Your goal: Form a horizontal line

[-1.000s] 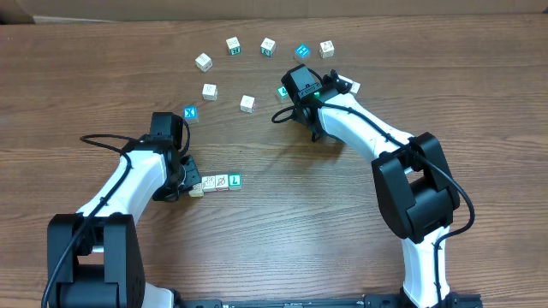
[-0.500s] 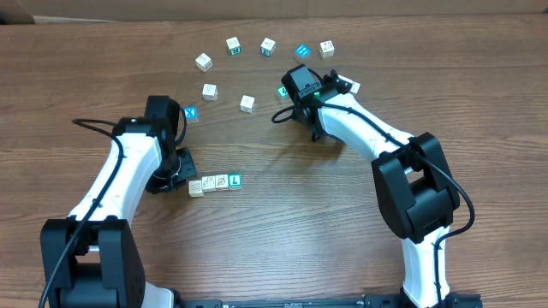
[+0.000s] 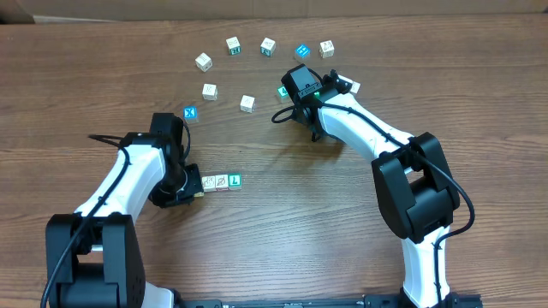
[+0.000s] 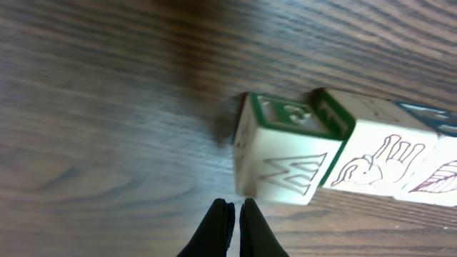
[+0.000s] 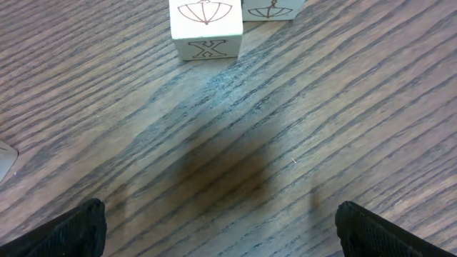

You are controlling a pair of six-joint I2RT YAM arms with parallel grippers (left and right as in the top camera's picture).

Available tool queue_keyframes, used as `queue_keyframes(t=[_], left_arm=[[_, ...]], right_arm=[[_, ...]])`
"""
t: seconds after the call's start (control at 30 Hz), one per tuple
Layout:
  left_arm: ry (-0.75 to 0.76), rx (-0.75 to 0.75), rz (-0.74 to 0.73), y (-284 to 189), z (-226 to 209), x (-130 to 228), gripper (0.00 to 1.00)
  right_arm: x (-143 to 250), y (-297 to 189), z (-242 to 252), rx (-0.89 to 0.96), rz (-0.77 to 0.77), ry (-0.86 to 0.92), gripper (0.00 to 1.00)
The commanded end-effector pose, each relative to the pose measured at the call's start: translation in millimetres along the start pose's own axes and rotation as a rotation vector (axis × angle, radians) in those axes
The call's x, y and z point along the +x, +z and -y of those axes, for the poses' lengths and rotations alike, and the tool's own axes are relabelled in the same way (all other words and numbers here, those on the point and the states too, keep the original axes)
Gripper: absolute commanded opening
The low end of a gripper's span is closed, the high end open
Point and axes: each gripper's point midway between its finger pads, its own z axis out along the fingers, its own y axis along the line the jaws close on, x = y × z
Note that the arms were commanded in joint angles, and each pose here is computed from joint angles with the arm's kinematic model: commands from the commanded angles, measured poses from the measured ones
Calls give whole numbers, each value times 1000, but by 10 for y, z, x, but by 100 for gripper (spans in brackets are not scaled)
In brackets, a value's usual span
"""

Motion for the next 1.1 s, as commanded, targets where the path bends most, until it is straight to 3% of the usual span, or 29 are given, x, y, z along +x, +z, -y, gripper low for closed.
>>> queue_keyframes(t=[0.0, 0.83, 1.07], left_arm=[[32, 32, -25, 82, 40, 74, 5], [36, 40, 3, 124, 46, 24, 6], [5, 31, 54, -68, -10, -195, 8]], right_arm=[[-73, -95, 14, -9, 23, 14, 100], [-73, -95, 14, -9, 23, 14, 100], [-73, -95, 14, -9, 23, 14, 100]])
